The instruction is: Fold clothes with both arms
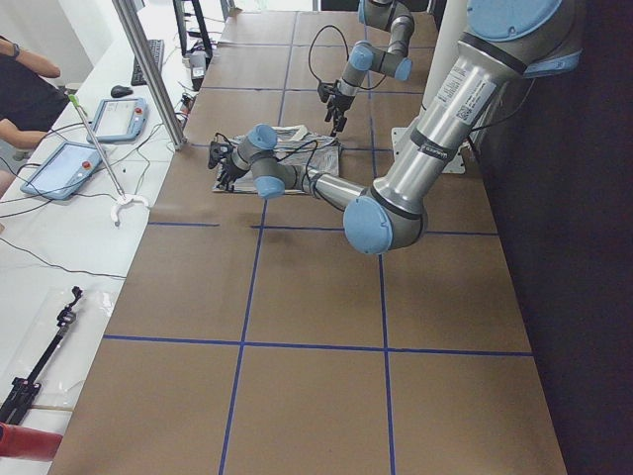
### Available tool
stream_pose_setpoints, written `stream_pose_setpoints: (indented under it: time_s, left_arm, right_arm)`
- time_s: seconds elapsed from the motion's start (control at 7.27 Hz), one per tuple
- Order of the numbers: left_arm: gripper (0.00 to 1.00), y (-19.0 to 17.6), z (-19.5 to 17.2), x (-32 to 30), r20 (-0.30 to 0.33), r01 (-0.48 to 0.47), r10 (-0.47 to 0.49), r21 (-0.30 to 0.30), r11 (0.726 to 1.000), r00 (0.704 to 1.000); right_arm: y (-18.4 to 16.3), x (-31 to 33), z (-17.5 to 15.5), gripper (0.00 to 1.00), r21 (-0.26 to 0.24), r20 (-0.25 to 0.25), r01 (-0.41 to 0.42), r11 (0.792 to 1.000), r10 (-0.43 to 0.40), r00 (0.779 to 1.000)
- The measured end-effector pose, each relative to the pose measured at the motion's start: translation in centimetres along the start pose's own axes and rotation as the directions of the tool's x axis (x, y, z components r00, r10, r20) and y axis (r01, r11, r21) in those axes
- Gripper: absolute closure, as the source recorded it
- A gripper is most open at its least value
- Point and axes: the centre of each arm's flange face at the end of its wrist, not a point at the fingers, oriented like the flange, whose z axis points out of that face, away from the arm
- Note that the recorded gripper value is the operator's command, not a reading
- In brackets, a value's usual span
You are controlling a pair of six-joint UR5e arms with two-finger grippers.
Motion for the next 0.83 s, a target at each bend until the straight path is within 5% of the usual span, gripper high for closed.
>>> stream_pose_setpoints:
  time_s: [0.83]
  left_arm:
    - [0.65, 0.6, 0.1, 0.1, -0.003, -0.002, 0.002, -0.008, 1.000, 1.000]
  right_arm:
    - [1.3, -1.3, 2.0, 0.00, -0.013, -0.027, 0.057, 0.998, -0.057, 0.998]
